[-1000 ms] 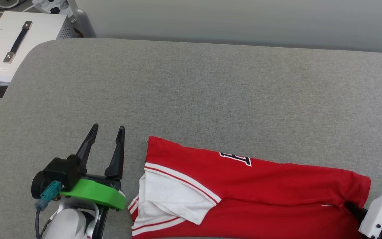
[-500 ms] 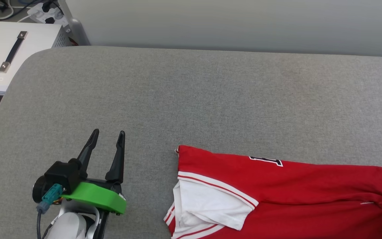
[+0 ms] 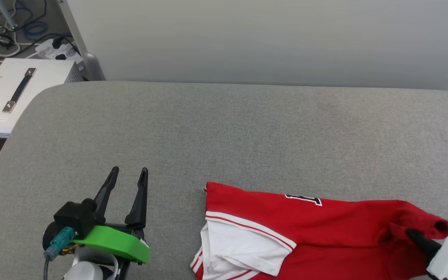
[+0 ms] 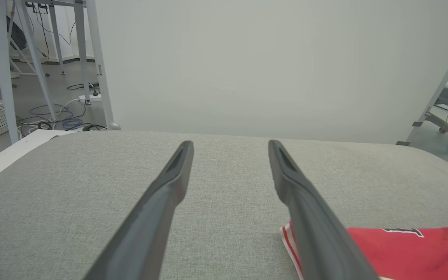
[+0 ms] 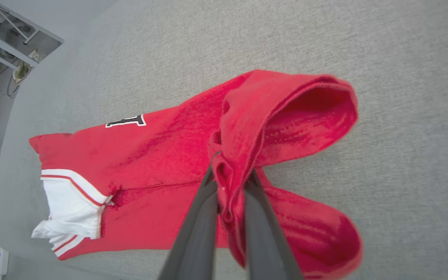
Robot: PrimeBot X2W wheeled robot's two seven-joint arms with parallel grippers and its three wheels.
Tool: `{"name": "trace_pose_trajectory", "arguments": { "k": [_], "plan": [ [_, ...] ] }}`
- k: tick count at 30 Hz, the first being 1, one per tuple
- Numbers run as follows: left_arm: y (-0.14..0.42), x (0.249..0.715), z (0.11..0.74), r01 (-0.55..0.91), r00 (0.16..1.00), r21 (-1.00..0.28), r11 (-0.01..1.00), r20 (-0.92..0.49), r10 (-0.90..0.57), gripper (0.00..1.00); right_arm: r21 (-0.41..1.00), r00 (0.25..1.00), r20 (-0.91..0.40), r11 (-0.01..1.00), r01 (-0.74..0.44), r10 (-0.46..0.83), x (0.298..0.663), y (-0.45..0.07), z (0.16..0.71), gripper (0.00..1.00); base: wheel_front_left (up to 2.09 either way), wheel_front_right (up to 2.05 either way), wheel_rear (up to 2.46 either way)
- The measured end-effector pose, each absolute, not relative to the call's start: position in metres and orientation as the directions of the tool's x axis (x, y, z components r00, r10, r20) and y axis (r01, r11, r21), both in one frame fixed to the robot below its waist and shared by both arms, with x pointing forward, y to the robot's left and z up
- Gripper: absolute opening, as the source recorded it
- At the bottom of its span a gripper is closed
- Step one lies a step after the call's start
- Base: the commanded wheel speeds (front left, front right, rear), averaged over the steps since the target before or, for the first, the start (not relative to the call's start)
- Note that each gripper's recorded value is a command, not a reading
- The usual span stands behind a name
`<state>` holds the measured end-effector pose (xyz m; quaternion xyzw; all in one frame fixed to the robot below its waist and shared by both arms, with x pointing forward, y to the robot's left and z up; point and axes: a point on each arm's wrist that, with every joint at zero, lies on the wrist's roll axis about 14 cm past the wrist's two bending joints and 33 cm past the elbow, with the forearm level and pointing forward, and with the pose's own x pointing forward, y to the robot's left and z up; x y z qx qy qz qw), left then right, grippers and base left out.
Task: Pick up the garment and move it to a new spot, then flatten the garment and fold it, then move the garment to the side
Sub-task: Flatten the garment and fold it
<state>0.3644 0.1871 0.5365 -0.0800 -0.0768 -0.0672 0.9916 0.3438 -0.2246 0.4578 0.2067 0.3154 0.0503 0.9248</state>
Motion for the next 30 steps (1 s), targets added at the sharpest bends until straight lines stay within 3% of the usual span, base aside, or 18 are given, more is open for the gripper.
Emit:
{"name": "trace_pose_trajectory", "arguments": {
  "k": [7, 15, 30],
  "plan": [
    [0.192, 0.352, 0.546, 0.134, 0.976, -0.197, 0.971, 0.197, -0.095, 1.0, 0.494, 0.78, -0.486, 0.86, -0.129, 0.395, 0.341, -0.158, 0.486, 0.0, 0.0, 0.0, 0.0],
    [0.211, 0.338, 0.549, 0.083, 0.978, -0.198, 0.977, 0.207, -0.041, 1.0, 0.567, 0.692, -0.434, 0.772, -0.288, 0.577, 0.334, -0.083, 0.496, 0.0, 0.0, 0.0, 0.0],
    [0.244, 0.316, 0.539, -0.032, 0.981, -0.211, 0.977, 0.18, 0.071, 1.0, 0.632, 0.533, -0.343, 0.61, -0.478, 0.773, 0.344, 0.034, 0.488, 0.0, 0.0, 0.0, 0.0]
  ]
}}
